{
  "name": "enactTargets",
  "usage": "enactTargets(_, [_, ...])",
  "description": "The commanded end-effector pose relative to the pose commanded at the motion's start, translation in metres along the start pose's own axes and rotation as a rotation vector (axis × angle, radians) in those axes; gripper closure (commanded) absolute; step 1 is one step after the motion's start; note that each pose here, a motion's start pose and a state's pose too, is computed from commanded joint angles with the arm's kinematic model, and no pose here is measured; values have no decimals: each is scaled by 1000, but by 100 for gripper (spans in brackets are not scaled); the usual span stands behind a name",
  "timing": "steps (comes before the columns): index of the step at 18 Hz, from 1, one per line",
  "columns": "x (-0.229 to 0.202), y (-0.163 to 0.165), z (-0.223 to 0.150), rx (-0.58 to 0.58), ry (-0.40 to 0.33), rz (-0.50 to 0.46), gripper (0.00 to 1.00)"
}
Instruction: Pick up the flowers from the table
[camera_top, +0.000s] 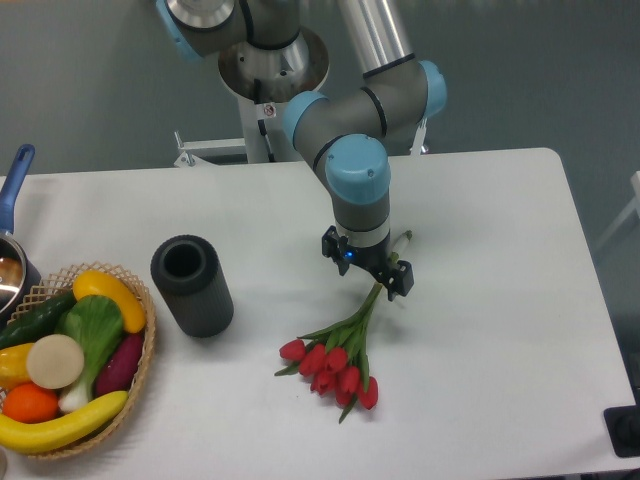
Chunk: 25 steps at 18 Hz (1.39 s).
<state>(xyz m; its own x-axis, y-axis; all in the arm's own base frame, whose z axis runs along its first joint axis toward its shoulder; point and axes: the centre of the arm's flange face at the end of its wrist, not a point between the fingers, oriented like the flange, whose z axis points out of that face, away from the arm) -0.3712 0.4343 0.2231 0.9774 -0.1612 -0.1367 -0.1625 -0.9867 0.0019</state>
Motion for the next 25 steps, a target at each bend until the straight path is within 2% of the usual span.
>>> enactTargets(9, [-1, -17, 27, -22, 21, 28, 2])
enactTargets(11, [2, -19, 29, -24, 27, 35, 24])
enactTargets(14, [4, -18, 30, -27, 30, 32, 64])
enactTargets(15, [4, -18, 31, -28, 31, 24, 74])
enactTargets(16, [4, -18, 31, -28, 31, 24, 80])
enactTargets(17, [4, -18, 31, -27, 32, 21, 80])
enactTargets(18, [4, -19, 29, -25, 29, 22, 85])
enactTargets(20, [4, -20, 25, -17, 26, -7, 100])
enactTargets(23, [2, -21, 20, -14, 16, -88, 100])
enactTargets(25, [2, -20, 11, -9, 1, -92, 100])
